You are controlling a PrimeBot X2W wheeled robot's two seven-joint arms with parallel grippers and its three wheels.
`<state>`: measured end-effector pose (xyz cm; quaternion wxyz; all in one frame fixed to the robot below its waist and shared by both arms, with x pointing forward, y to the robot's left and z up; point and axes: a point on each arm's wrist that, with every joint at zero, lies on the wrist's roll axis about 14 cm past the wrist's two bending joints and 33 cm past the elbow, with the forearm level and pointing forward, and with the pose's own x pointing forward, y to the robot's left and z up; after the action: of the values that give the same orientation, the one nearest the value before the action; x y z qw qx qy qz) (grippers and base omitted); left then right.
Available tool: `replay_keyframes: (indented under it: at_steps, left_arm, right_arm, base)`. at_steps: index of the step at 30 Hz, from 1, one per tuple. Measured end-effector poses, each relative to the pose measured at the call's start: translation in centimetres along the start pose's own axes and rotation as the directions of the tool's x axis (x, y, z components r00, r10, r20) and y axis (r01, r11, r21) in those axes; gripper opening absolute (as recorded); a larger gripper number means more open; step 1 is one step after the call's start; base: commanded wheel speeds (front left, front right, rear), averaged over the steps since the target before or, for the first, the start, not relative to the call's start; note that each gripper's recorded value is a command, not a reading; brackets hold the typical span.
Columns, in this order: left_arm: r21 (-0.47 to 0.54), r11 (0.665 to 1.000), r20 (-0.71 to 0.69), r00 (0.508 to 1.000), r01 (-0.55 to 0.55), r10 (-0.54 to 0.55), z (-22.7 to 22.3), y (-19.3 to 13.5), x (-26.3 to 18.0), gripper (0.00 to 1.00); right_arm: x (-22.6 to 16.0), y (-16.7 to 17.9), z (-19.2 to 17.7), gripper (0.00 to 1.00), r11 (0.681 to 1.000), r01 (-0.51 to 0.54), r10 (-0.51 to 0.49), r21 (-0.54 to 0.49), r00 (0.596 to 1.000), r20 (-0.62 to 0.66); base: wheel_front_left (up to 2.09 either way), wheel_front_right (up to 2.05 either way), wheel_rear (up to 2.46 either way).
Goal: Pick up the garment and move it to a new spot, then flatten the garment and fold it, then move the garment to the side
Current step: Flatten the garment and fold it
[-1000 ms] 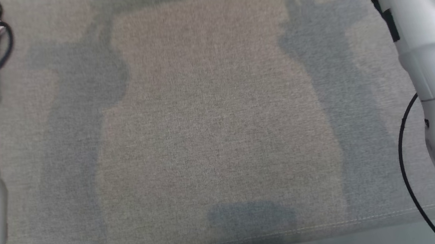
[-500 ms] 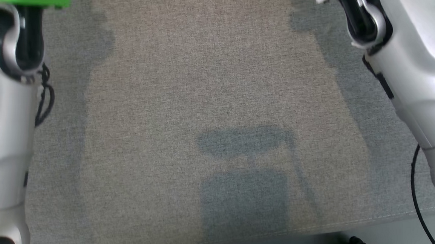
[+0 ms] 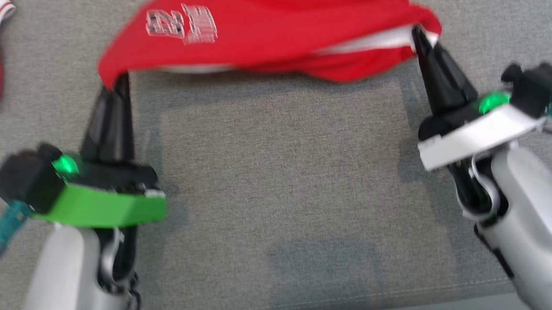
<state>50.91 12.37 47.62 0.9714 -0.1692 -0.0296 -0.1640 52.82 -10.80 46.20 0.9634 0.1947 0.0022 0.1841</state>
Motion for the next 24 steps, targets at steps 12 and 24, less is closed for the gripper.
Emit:
replay_keyframes:
  at_steps: [12,24]
  left_arm:
    - [-0.038,0.995,-0.069,0.993,-0.095,0.093,-0.8,-3.4,-9.5,0.0]
    - [-0.008,0.993,0.032,0.993,-0.116,0.117,3.7,-4.4,-13.7,0.0]
  right_arm:
    - [-9.0,2.6,-0.3,0.0,0.99,0.087,-0.085,0.109,0.996,-0.019]
    - [-14.5,5.3,2.8,0.0,0.988,0.08,-0.086,0.129,0.996,0.04]
  base:
    - [0.0,0.0,0.0]
    - [0.0,0.0,0.0]
